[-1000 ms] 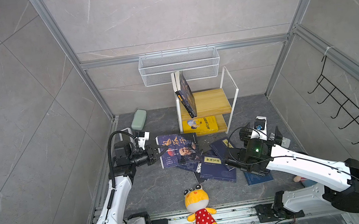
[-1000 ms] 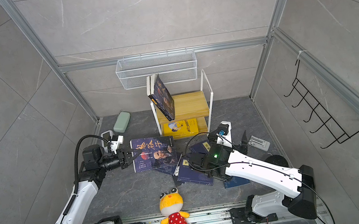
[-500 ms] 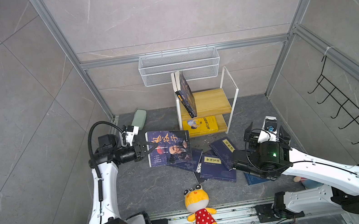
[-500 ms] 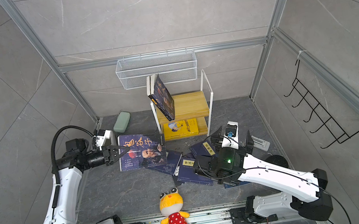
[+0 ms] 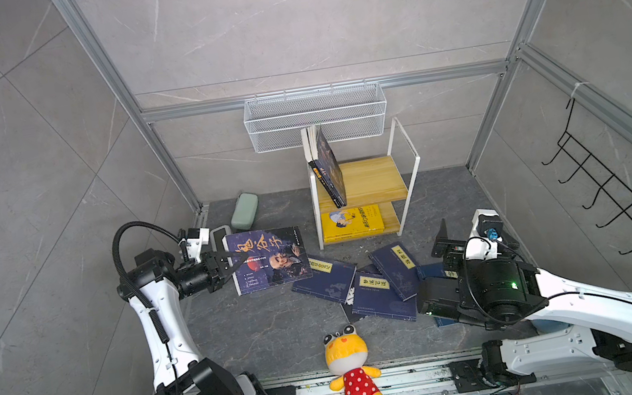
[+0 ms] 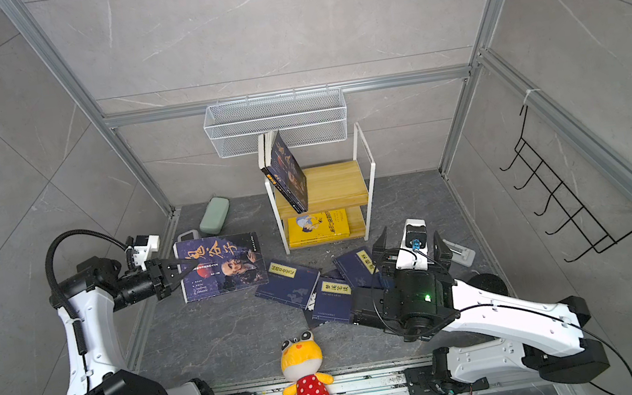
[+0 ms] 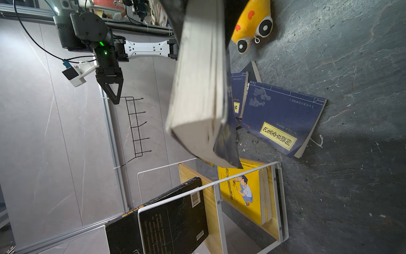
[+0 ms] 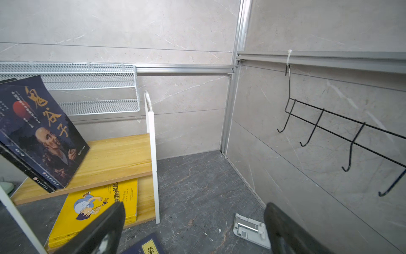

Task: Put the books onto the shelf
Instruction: 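Move the right gripper to the purple book's top edge and grasp it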

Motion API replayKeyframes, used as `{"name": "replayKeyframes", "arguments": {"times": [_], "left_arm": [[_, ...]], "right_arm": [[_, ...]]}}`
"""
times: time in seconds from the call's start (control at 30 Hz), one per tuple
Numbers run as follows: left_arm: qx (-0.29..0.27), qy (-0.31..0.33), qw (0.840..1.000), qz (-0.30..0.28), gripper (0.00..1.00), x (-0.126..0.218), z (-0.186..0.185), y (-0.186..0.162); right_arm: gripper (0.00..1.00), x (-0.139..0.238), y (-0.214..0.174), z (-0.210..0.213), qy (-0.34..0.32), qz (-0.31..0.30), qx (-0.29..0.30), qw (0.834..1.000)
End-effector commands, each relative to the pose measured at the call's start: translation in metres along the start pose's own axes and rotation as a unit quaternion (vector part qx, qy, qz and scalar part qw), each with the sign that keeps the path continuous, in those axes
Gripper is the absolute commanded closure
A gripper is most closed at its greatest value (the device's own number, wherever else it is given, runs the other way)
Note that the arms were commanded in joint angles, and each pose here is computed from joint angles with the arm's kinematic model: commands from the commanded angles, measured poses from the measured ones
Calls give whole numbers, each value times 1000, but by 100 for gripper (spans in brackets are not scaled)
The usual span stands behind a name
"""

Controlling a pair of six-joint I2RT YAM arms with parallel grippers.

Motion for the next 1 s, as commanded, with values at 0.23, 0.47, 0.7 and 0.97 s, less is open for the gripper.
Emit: {"name": "replayKeyframes", "arguments": {"times": [0.23, 0.47, 0.7, 0.97], "left_arm": [[-4, -47, 997, -60, 100, 16, -17, 6], [-14, -48, 997, -63, 100, 17, -23, 1], [-32, -60, 997, -44, 100, 8, -37, 6], [35, -62, 997, -4, 100, -25, -19, 10]], "right_arm": [[1, 21, -68, 84, 368, 113, 281, 879], [1, 2, -54, 89, 368, 113, 204, 900], [1, 15, -74, 109, 510, 88, 206, 830], [1, 59, -99, 177, 536, -59, 316, 781]]}}
Point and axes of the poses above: each gripper's point midway between its finger pads, its own x axis back along the fingers, its own z axis along the line the jaws close on, y = z × x, the point moved 10 cm from there along x, back along the fingers, and after that the axes turned 9 degrees about -x, right-handed, at the moved point
